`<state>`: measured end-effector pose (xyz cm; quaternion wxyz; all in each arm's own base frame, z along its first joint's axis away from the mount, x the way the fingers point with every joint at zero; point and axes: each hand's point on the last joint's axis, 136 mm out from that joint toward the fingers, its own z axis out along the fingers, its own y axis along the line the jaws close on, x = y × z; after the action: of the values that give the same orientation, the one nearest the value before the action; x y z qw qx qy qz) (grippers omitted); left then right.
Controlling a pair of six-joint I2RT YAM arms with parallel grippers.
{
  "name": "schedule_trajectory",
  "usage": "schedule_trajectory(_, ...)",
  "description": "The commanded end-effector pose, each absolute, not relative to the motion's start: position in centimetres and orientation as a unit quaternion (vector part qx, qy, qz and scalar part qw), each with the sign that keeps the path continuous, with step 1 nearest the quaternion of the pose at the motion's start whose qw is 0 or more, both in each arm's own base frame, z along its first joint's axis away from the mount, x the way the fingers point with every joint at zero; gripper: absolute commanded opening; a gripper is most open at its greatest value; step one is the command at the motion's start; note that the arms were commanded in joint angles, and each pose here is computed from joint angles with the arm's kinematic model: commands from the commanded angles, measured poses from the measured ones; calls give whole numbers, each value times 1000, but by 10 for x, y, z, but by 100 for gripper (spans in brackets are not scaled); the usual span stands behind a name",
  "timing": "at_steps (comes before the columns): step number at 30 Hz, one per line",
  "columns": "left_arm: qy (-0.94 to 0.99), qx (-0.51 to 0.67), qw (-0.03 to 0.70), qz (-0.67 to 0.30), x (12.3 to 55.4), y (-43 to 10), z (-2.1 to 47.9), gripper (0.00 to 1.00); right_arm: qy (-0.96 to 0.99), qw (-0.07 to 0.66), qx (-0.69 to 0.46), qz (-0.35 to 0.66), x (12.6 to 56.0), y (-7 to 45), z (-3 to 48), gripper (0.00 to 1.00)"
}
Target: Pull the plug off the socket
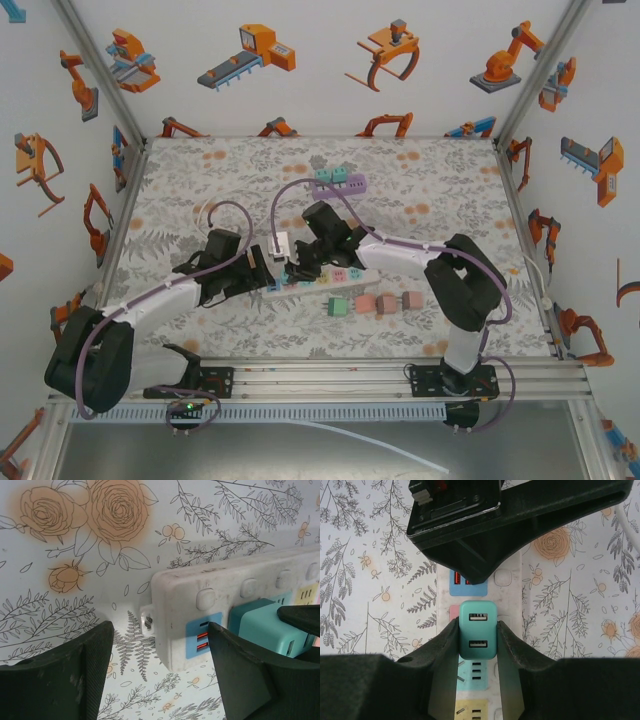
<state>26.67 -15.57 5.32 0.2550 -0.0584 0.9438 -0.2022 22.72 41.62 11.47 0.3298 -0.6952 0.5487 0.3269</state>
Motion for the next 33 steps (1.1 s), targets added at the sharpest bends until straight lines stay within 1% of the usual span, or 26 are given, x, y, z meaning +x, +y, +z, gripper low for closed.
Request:
schedule_trajectory(1,962,-34,206,-177,244,-151,26,71,536,374,-666,361,242,430,153,20)
schedule_trajectory(15,972,-30,171,-158,235,-147,9,71,540,382,-653,369,247,429,159,20)
schedule_trajectory(22,971,-31,180,-154,237,-145,14,71,541,391,-647,368,248,426,165,20)
schedule_trajectory(33,965,-29,202,-165,239,-146,32,72,567,448,-586,366,259,412,187,20)
